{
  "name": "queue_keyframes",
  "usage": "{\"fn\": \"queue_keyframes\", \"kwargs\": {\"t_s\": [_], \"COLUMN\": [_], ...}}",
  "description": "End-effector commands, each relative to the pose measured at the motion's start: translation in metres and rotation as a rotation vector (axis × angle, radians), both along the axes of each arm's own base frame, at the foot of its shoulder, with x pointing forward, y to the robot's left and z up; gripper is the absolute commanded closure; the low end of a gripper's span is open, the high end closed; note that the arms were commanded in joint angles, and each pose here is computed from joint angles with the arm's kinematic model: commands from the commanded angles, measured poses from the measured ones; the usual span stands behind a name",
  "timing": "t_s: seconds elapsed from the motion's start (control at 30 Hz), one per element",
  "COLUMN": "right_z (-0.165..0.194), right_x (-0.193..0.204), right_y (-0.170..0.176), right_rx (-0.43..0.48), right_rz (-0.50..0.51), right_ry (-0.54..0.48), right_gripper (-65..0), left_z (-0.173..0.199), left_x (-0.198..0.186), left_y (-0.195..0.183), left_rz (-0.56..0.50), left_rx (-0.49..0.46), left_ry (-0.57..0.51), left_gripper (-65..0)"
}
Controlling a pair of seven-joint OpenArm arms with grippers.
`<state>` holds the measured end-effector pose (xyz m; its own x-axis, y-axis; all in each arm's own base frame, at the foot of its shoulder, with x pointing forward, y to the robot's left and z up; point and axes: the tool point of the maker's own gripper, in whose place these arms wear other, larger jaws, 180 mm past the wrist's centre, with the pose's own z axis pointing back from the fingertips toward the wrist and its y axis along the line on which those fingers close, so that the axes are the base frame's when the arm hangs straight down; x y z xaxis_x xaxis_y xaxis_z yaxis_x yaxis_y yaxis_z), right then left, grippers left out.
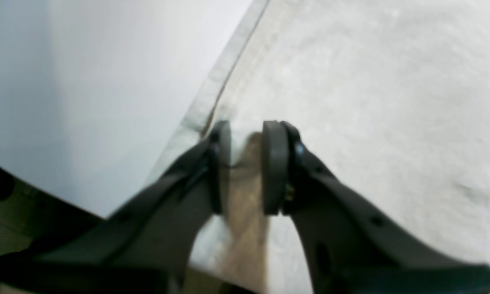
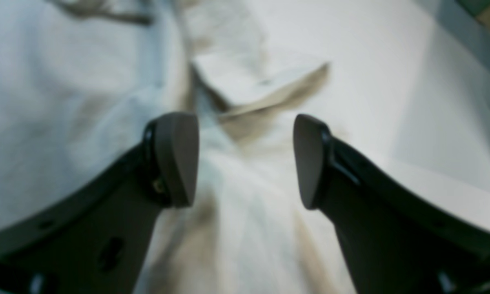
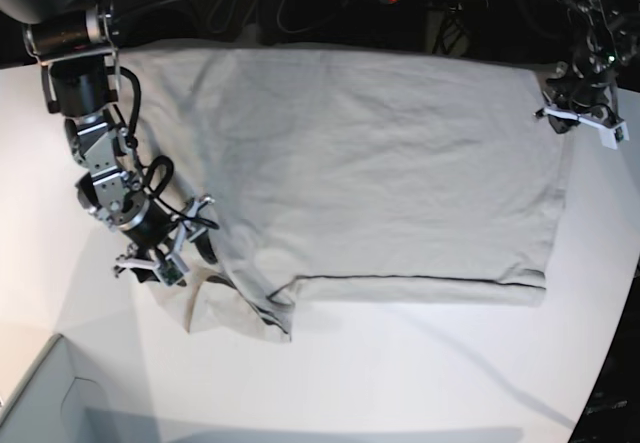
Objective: Layout the t-shirt on the table in an organized manner, then fold the t-shirt properly
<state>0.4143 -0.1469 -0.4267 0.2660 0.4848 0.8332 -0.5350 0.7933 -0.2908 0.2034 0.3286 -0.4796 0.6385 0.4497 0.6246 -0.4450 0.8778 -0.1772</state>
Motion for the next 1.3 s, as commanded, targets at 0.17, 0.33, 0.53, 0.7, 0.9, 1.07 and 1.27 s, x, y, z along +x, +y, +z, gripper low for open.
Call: {"fn": "queue_keyframes", "kwargs": {"t_s": [0.17,0.33,0.53,0.7,0.9,1.07,1.27], "right_z": [0.024,0.012,0.002,0.003,0.011,0.012,0.005], "right_x": [0.024,0.035,0.04,0.043,0.051,0.052,0.05], "right_y": [0.004,-0.003,0.001,0.003,0.012,0.013,0.01], "right_rx": [0.005,-0.013,0.006,0.009,0.024,0.027,0.025], "right_rz": [-0.007,-0.046,-0.06,-0.06,-0.055,-0.055,-0.066], "right_ry": [-0.041,0.036,0.08,0.083,0.067,0.065,0.09], "right_gripper": [-34.2,-34.0,-33.9,-30.2,-18.9,-12.7,-3.1], "left_z": [-0.008,-0.008,-0.008,-0.008,-0.008,-0.008,-0.008], "left_x": [-0.011,-0.011,-0.011,-0.011,-0.011,-0.011,-0.011], "left_y": [-0.003,-0.003,-0.002,-0.002,-0.002,-0.002,-0.002], "left_rz": [-0.012,-0.012,-0.011,-0.011,-0.011,-0.009,-0.009], "left_rx": [-0.014,-0.014,-0.014,-0.014,-0.014,-0.012,-0.012], "left_ry": [0.065,0.065,0.065,0.065,0.065,0.063,0.063], "left_gripper": [-13.8,-13.8,-13.8,-13.8,-13.8,-13.8,-13.8]}}
